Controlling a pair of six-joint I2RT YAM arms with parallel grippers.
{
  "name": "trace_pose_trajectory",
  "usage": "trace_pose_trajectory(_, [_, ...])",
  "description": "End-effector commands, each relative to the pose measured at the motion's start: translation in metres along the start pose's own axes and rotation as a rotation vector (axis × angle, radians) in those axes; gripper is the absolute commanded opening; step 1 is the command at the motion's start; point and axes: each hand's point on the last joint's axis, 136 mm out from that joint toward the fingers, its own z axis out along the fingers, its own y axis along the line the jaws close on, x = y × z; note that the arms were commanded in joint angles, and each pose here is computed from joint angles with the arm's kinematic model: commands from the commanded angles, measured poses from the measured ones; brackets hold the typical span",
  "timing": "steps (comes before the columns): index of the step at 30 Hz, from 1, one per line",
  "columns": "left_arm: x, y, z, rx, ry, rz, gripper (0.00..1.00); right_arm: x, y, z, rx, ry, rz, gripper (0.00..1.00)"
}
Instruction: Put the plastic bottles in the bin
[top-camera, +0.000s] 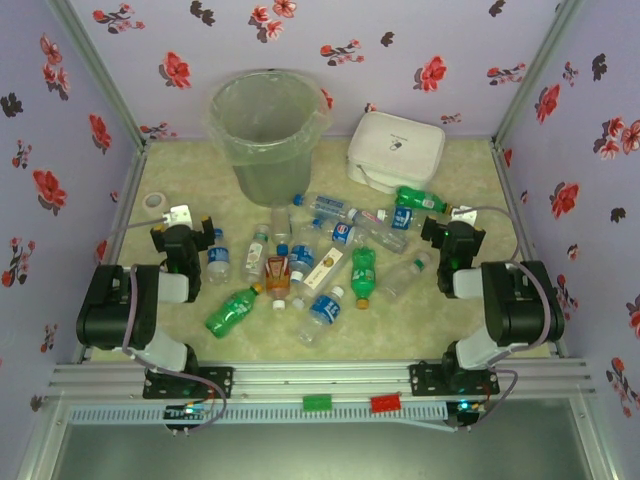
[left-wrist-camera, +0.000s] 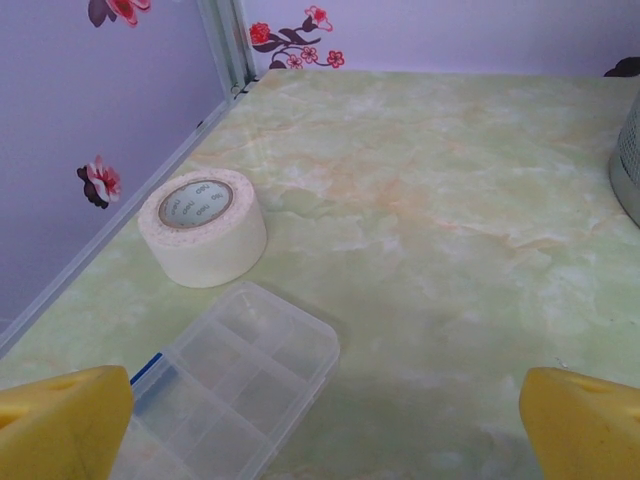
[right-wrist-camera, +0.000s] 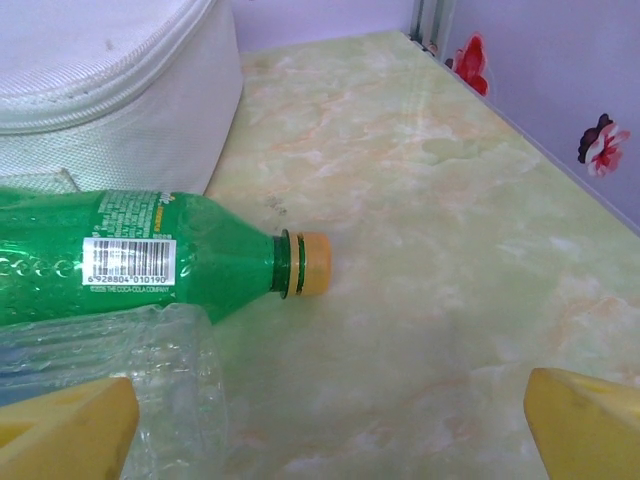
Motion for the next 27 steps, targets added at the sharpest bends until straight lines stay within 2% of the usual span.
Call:
trace_pose_trajectory(1, [-0.013, -0.003, -0.011, 0.003, -0.069, 0.027, 1.0, -0.03, 0.003, -0.01, 0.003, -0.023, -0.009, 1.0])
trace_pose_trajectory(3, [-0.027, -0.007, -0.02, -0.016, -0.092, 0.068, 1.0, -0.045, 0.0, -0.017, 0.022, -0.033, -0.001, 1.0])
trace_pose_trajectory(6, [-0.061, -0.012, -0.034, -0.002, -0.086, 0.087, 1.0, -0.065, 0.001, -0.03, 0.018, -0.005, 0.105, 0.99])
trace_pose_trajectory(10, [-0.114, -0.007, -0.055, 0.012, -0.089, -0.041, 0.99, -0.076, 0.015, -0.048, -0.034, 0.146, 0.239, 1.0])
trace_pose_trajectory(13, [-0.126, -0.007, -0.069, 0.039, -0.025, -0.143, 0.99, -0.075, 0.031, -0.064, -0.093, 0.267, 0.285, 1.0])
trace_pose_trajectory(17, [-0.115, -0.024, -0.085, 0.148, 0.117, -0.272, 0.99, -0.06, 0.05, -0.089, -0.139, 0.45, 0.311, 1.0])
trace_pose_trajectory(21, [-0.087, -0.057, -0.098, 0.278, 0.269, -0.44, 1.0, -0.035, 0.072, -0.121, -0.182, 0.612, 0.242, 1.0])
trace_pose_trajectory(24, [-0.067, -0.085, -0.105, 0.348, 0.335, -0.517, 1.0, -0.017, 0.082, -0.14, -0.196, 0.716, 0.201, 0.99])
trace_pose_trajectory(27, [-0.06, -0.107, -0.108, 0.372, 0.385, -0.54, 0.99, 0.0, 0.074, -0.155, -0.112, 0.822, 0.174, 0.96])
